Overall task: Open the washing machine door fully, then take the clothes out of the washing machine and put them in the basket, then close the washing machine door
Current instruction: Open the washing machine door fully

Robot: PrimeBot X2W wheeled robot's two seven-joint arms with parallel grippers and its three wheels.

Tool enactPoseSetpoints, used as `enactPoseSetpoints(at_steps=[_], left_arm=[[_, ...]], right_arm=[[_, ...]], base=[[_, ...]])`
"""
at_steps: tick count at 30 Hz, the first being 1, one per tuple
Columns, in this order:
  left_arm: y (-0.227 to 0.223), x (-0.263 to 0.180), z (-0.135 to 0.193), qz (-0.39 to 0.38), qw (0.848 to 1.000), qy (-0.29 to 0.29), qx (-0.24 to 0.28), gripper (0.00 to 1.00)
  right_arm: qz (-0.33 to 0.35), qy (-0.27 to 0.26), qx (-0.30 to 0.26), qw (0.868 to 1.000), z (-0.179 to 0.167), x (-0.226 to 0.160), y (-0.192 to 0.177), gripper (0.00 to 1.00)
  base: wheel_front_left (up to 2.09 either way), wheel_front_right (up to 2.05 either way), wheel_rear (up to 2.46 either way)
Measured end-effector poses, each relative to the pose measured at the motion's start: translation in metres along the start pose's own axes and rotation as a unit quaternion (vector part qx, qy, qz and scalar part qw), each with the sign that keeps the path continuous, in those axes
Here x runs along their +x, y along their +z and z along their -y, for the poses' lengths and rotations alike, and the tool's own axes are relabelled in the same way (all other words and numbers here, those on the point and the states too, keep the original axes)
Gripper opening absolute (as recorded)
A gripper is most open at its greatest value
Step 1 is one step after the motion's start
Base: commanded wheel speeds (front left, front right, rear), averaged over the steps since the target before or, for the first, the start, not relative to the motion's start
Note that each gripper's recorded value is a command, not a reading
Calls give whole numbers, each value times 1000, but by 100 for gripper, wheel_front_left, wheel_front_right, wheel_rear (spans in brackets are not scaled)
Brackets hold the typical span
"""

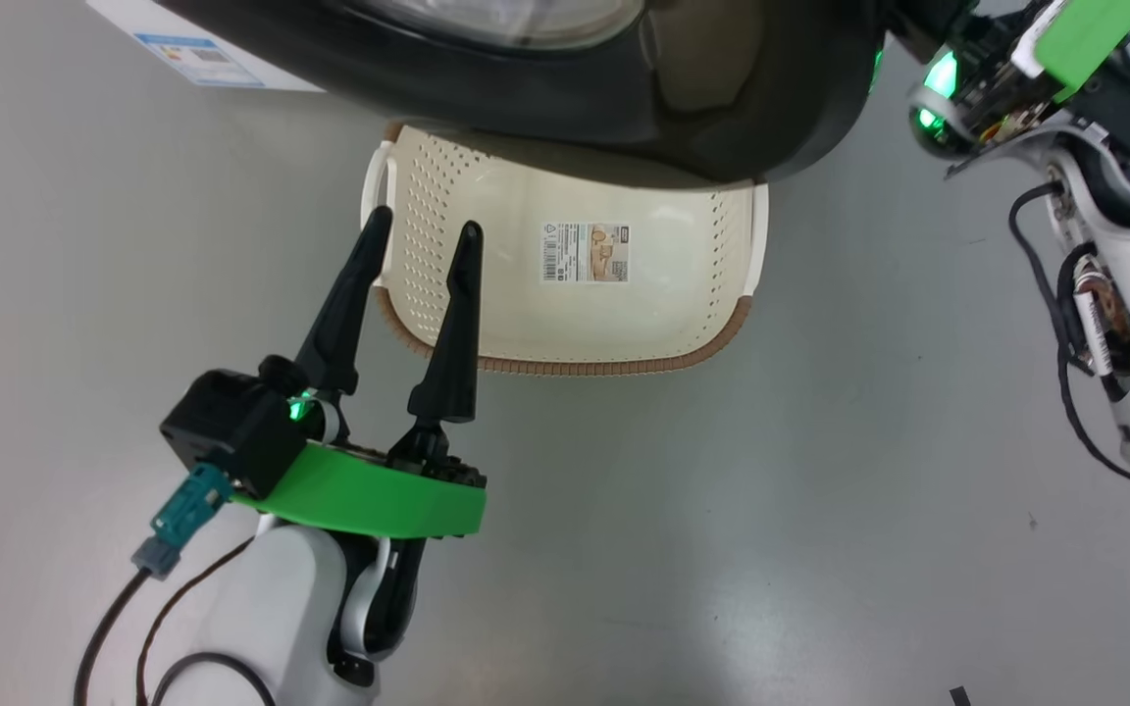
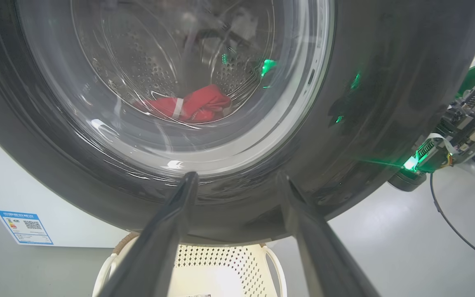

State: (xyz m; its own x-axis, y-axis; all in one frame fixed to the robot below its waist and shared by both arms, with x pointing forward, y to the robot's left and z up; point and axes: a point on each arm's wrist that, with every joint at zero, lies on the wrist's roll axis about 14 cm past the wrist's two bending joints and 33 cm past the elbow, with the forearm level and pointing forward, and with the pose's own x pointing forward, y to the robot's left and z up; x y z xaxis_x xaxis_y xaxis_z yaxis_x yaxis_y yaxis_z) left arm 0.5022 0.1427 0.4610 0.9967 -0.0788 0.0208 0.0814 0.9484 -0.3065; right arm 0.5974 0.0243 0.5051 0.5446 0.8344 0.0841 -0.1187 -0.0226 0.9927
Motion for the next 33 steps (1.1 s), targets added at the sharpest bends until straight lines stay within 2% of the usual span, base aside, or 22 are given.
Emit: enactPoseSetpoints(at_steps=[13,14,15,16,17,18,25,33], left_arm=[[1,-3,6,-1,1000,-8,-1,100],[0,-3,7,-1,1000,-12,1,100],[-1,-3,8,-2,1000,-13,2,100],[-1,-2,8,-2,1000,-13,1,100],[-2,-2,8,-3,1000,-13,1,100],[-3,-1,8,-4,1000,-14,2,100],[-3,2,10,-1,1000,-15,6,100],[-2,7,11,4,1000,-17,15,100]], right_arm=[[-4,4,-16,1000,-13,-6,-9,0],[3,2,-19,1000,-13,-7,-7,22],[8,1,-21,1000,-13,-7,-5,31],[14,-1,-24,1000,-13,-8,-3,46],[22,-3,-27,999,-12,-9,-1,96],[30,-5,-29,999,-12,-11,2,100],[111,-30,-80,990,-10,-34,31,100],[185,-79,-212,956,-9,-70,53,100]], base=[[0,0,0],[0,0,0],[0,0,0],[0,0,0],[0,0,0],[0,0,0],[0,0,0],[0,0,0]])
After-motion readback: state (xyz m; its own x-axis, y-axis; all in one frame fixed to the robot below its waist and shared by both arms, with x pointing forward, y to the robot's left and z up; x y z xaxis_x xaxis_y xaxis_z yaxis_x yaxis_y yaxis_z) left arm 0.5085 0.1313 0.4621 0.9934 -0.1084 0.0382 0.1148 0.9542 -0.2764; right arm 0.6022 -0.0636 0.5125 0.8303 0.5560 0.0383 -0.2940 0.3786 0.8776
